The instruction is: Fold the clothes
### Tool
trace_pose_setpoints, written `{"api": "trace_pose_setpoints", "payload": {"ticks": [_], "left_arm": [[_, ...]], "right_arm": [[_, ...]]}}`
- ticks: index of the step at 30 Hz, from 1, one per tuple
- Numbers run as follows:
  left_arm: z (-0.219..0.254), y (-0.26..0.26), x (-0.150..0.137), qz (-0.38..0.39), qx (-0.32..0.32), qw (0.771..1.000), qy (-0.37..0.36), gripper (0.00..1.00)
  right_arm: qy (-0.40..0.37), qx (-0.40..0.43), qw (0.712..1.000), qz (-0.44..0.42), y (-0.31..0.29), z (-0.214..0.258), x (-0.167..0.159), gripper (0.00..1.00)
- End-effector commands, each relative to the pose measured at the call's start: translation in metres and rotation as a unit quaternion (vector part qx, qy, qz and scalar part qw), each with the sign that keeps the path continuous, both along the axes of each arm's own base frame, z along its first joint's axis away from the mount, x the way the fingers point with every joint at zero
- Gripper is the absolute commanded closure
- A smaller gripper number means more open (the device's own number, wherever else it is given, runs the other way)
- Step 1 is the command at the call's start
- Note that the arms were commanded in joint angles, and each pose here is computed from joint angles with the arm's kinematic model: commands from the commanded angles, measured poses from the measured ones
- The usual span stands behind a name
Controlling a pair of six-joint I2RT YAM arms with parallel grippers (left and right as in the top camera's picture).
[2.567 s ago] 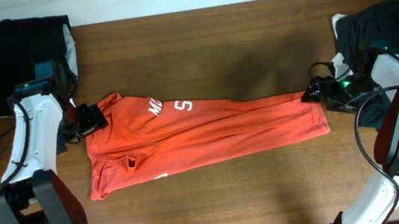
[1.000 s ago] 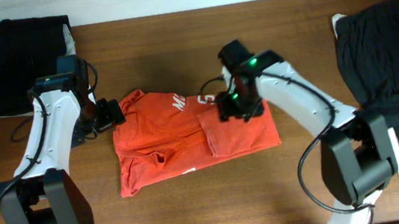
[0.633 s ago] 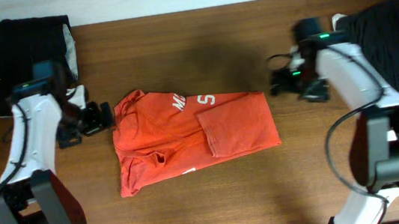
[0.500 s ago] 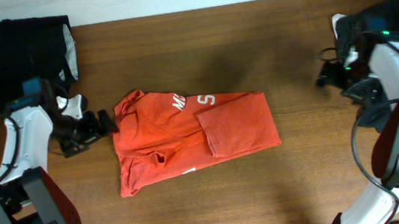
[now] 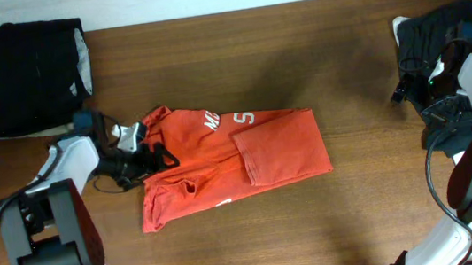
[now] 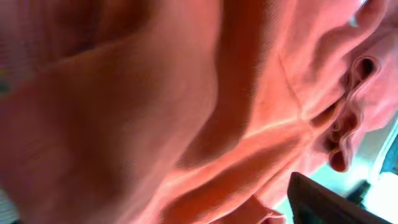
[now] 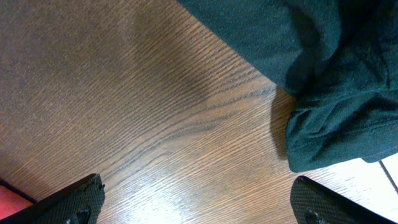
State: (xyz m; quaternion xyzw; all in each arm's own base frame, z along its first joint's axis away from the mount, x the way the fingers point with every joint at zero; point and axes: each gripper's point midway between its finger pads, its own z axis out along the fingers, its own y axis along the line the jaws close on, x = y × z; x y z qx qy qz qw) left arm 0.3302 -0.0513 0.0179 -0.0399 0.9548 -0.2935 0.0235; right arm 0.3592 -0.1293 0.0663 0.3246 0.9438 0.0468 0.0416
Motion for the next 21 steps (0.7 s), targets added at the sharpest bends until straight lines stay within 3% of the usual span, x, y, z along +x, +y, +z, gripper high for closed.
{"api": "trace_pose_setpoints", "payload": {"ticks": [1,3,4,6,10,14,21], "left_arm": [[-0.023,-0.012,-0.012,-0.021,0.002,0.999,0.029,0.79],[-0.03,0.01,-0.01,0.023,0.052,0.997,0.053,0.99],[-0.032,0.022,-0.009,0.038,0.079,0.994,0.061,0.99],[-0.018,0.096,-0.005,0.128,0.227,0.959,0.109,0.99],[0.044,0.144,0.016,0.192,0.301,0.927,0.113,0.99],[0.101,0.121,0.032,0.165,0.305,0.933,0.093,0.99],[0.103,0.021,0.018,0.038,0.292,0.951,0.097,0.99]], "right_arm": [[-0.015,-0.003,1.0,-0.002,-0.002,0.01,0.004,0.01],[-0.015,-0.004,1.0,-0.002,-0.002,0.01,0.004,0.01],[-0.015,-0.004,1.0,-0.002,-0.002,0.01,0.004,0.01],[-0.015,-0.003,1.0,-0.002,-0.002,0.01,0.004,0.01],[-0.015,-0.003,1.0,-0.002,-0.002,0.01,0.004,0.01],[-0.015,-0.003,1.0,-0.002,-0.002,0.01,0.004,0.01],[-0.015,-0.004,1.0,-0.002,-0.002,0.01,0.004,0.01]]}}
